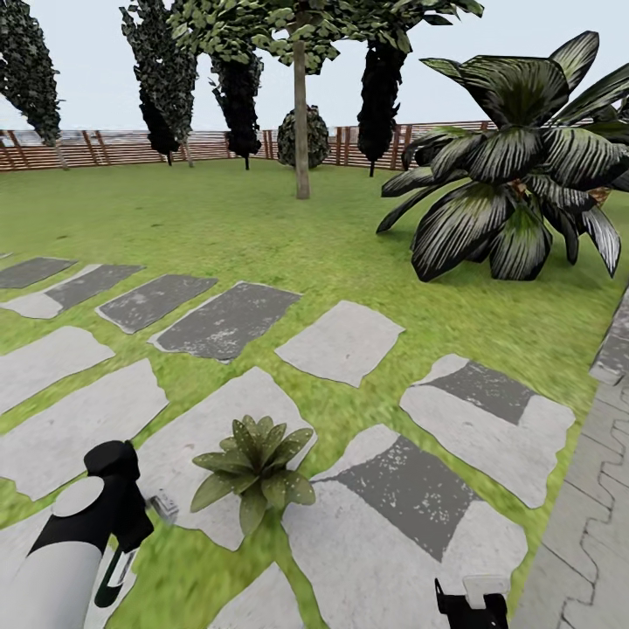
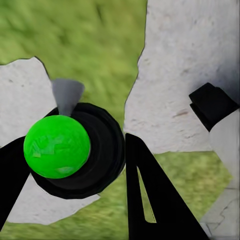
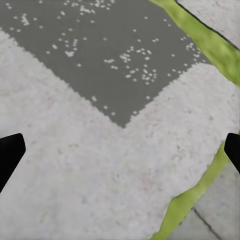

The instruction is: Pick up the pesticide atomizer in the garden and spray insectifuge to fully cover both potted plants in the garden.

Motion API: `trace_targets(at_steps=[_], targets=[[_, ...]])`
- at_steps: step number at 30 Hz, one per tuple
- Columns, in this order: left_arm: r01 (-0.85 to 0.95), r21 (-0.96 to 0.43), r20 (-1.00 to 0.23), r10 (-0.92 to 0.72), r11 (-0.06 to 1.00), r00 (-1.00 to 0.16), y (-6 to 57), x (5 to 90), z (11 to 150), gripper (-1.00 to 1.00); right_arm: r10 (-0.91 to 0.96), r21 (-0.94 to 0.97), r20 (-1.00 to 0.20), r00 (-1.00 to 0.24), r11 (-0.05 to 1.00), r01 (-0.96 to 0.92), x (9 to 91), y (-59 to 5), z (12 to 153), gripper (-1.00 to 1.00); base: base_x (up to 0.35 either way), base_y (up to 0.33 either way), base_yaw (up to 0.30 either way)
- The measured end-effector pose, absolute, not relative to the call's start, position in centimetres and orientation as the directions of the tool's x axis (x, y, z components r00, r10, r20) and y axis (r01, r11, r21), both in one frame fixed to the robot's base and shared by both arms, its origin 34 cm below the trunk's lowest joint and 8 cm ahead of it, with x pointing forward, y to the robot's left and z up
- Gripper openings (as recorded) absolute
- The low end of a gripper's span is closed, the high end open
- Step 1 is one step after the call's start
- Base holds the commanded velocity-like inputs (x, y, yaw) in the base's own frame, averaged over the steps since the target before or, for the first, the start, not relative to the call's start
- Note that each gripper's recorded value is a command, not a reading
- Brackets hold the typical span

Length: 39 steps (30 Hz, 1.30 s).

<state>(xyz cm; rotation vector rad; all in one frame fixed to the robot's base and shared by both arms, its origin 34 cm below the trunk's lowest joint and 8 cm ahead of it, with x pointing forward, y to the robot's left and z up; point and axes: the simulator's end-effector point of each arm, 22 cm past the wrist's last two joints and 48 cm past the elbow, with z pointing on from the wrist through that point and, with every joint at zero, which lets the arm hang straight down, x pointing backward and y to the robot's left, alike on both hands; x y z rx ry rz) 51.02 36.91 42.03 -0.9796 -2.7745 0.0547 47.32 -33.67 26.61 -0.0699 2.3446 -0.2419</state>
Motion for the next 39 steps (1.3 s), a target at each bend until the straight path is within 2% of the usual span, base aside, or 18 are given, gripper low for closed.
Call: trace_targets(at_steps=[11, 19, 27, 32, 39], targets=[[0.613, -0.108, 0.170, 0.622, 0.782, -0.764, 36.7, 50.8, 41.9, -1.00, -0.122, -0.194, -0.697, -0.706, 0.981, 0.022, 47.3, -33.6, 26.6, 1.00, 0.232, -0.084, 0.002], [0.622, -0.115, 0.188, 0.632, 0.774, -0.752, 37.1, 50.2, 41.6, -1.00, -0.123, -0.197, -0.697, -0.707, 0.980, 0.024, 47.3, -33.7, 26.7, 1.00, 0.299, -0.002, 0.206], [0.610, -0.189, 0.229, 0.638, 0.770, -0.735, 36.1, 47.8, 39.7, -1.00, -0.123, -0.197, -0.697, -0.707, 0.980, 0.024, 47.3, -33.7, 26.6, 1.00, 0.025, 0.000, 0.024], [0.613, -0.213, 0.224, 0.649, 0.761, -0.727, 34.7, 47.5, 39.3, -1.00, -0.123, -0.197, -0.697, -0.707, 0.980, 0.024, 47.3, -33.8, 26.6, 1.00, 0.000, 0.000, 0.208], [0.622, -0.191, 0.231, 0.651, 0.759, -0.723, 35.0, 47.4, 38.9, -1.00, -0.123, -0.197, -0.697, -0.707, 0.980, 0.024, 47.3, -33.7, 26.6, 1.00, -0.013, -0.004, 0.178]])
